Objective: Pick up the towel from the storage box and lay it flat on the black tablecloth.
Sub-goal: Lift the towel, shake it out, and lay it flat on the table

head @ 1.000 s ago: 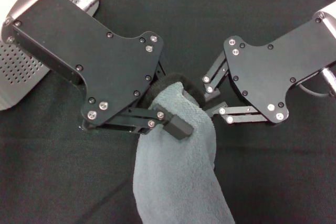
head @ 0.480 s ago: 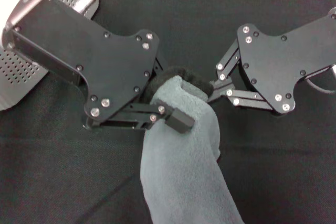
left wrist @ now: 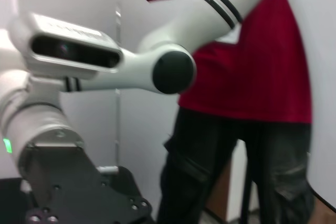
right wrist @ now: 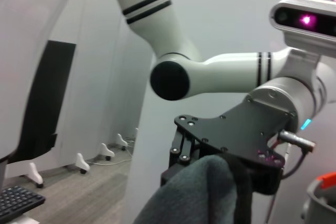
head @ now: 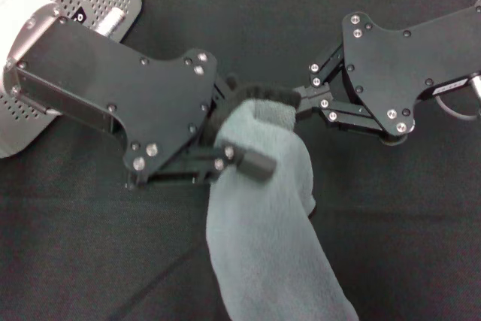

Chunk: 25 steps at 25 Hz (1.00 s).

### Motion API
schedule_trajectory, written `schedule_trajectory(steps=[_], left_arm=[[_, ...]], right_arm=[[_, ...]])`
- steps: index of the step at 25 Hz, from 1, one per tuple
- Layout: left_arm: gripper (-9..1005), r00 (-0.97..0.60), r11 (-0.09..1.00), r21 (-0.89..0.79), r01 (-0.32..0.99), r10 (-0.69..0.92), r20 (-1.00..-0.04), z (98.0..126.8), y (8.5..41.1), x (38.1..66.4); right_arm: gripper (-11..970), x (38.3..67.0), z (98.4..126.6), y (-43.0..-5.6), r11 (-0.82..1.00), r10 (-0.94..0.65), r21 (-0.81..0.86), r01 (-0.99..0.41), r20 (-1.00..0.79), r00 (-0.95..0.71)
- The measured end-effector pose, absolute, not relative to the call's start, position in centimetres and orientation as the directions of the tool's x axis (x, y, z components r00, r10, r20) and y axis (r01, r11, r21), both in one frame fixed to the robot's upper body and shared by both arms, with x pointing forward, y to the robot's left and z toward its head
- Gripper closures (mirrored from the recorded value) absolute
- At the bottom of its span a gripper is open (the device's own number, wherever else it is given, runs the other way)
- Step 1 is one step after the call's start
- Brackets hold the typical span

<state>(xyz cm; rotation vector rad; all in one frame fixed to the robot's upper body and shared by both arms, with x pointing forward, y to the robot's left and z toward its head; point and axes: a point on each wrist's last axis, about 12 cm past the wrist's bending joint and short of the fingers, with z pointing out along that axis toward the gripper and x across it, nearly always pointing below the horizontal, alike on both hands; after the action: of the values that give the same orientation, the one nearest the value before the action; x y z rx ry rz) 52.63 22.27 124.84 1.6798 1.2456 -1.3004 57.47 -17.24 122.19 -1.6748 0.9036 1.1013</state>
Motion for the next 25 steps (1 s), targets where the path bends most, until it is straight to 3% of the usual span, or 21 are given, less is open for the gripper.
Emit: schedule_trajectory(steps=[12,15,25], left_arm=[[960,-0.009,-0.046,-0.015,0.999,0.141,-0.990,123.0,25.7,52.3],[762,-0.022,-0.014,-0.024,1.000,0.123,-0.992,122.1,26.2,52.1],[744,-0.066,0.040,-0.065,0.997,0.024,-0.997,118.9,27.3,51.6]], right_arm=[[958,58.4,123.5,-18.0,-0.151,-0.174,-0.302,-0.941,-0.929,0.326],[958,58.7,124.3,-18.4,-0.101,-0.185,-0.328,-0.939,-0.921,0.342],[956,59.0,127.6,-18.4,-0.004,-0.233,-0.442,-0.897,-0.872,0.431]])
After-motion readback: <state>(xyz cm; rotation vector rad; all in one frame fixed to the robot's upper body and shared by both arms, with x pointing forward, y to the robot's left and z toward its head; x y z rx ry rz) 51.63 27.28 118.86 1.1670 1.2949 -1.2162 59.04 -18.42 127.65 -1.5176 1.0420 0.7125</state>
